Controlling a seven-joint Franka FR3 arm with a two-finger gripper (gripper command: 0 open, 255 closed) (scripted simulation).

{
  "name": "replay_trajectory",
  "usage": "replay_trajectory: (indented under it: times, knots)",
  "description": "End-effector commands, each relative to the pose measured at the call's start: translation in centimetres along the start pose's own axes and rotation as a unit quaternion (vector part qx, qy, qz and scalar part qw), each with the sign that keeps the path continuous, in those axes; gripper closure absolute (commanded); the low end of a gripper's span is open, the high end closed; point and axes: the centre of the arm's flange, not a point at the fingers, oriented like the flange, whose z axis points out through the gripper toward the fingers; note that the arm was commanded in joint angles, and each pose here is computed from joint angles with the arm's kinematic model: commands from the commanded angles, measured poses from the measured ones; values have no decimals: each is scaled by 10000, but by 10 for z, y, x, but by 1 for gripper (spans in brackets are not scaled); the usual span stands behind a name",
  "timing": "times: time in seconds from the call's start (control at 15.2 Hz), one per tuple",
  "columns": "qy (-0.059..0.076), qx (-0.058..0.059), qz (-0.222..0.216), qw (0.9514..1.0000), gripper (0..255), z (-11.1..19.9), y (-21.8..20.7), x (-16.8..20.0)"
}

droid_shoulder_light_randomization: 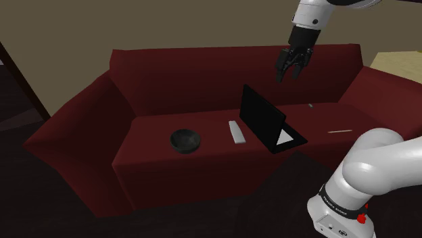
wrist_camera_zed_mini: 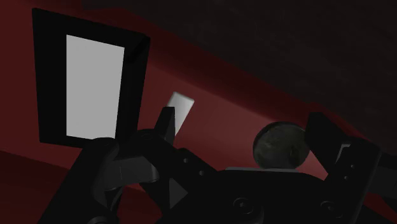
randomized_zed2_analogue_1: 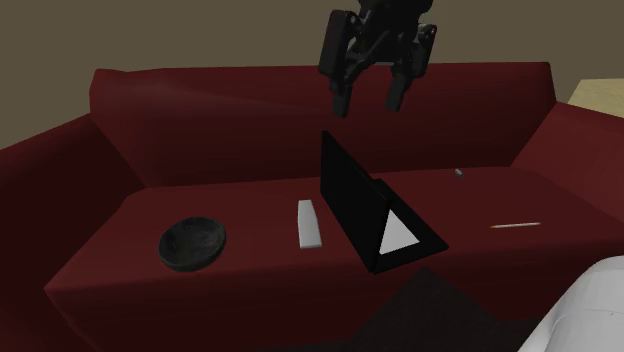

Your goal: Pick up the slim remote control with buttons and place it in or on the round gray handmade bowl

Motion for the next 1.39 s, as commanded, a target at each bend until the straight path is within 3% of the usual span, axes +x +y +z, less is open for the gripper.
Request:
replay_trajectory:
  times: [0.0, 0.66, 1.32]
  knots:
    - [0, 0, 0, 10000, 0, 0, 0, 0]
    - [-30, -159, 565, 9983, 0, 110, 9, 73]
    - [-60, -318, 1128, 9931, 0, 220, 29, 143]
